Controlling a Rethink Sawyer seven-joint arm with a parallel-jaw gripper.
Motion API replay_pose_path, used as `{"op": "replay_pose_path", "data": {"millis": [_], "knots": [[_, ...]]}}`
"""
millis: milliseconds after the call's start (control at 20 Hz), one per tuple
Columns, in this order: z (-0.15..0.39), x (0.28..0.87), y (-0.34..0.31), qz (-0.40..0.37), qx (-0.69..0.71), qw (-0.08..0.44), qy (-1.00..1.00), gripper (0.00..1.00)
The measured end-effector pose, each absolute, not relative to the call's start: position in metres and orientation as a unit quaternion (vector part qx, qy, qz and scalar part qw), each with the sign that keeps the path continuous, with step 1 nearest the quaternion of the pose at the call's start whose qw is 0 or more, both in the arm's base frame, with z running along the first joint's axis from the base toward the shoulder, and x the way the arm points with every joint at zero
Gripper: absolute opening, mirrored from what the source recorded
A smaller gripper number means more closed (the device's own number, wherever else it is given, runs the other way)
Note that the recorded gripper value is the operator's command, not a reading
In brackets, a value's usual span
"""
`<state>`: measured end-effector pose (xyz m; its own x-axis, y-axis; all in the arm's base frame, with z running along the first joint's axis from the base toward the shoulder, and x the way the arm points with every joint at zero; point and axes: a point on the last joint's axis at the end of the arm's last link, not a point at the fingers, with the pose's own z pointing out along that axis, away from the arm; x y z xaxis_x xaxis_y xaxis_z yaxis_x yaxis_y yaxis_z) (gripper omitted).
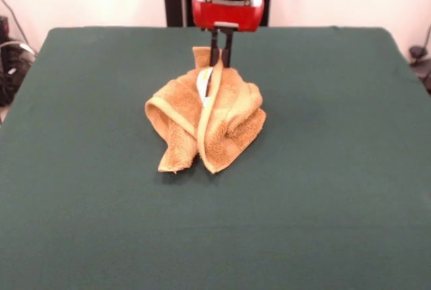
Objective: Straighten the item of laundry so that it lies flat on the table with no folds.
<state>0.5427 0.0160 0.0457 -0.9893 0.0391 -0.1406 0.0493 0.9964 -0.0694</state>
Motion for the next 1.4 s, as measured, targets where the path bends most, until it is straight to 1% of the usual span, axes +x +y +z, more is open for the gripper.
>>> {"op": "replay_pose_path", "data": {"millis": [350, 400, 700, 1000, 1400], "knots": [[0.060, 0.548, 0.009, -0.041, 0.020, 0.084, 0.995, 0.00], [0.070, 0.552, 0.006, -0.045, 0.017, 0.094, 0.994, 0.00], [0.100, 0.557, -0.009, -0.050, 0.028, 0.114, 0.992, 0.00], [0.126, 0.563, -0.022, -0.055, 0.038, 0.125, 0.990, 0.00], [0.143, 0.564, -0.017, -0.055, 0.034, 0.126, 0.990, 0.00]]}}
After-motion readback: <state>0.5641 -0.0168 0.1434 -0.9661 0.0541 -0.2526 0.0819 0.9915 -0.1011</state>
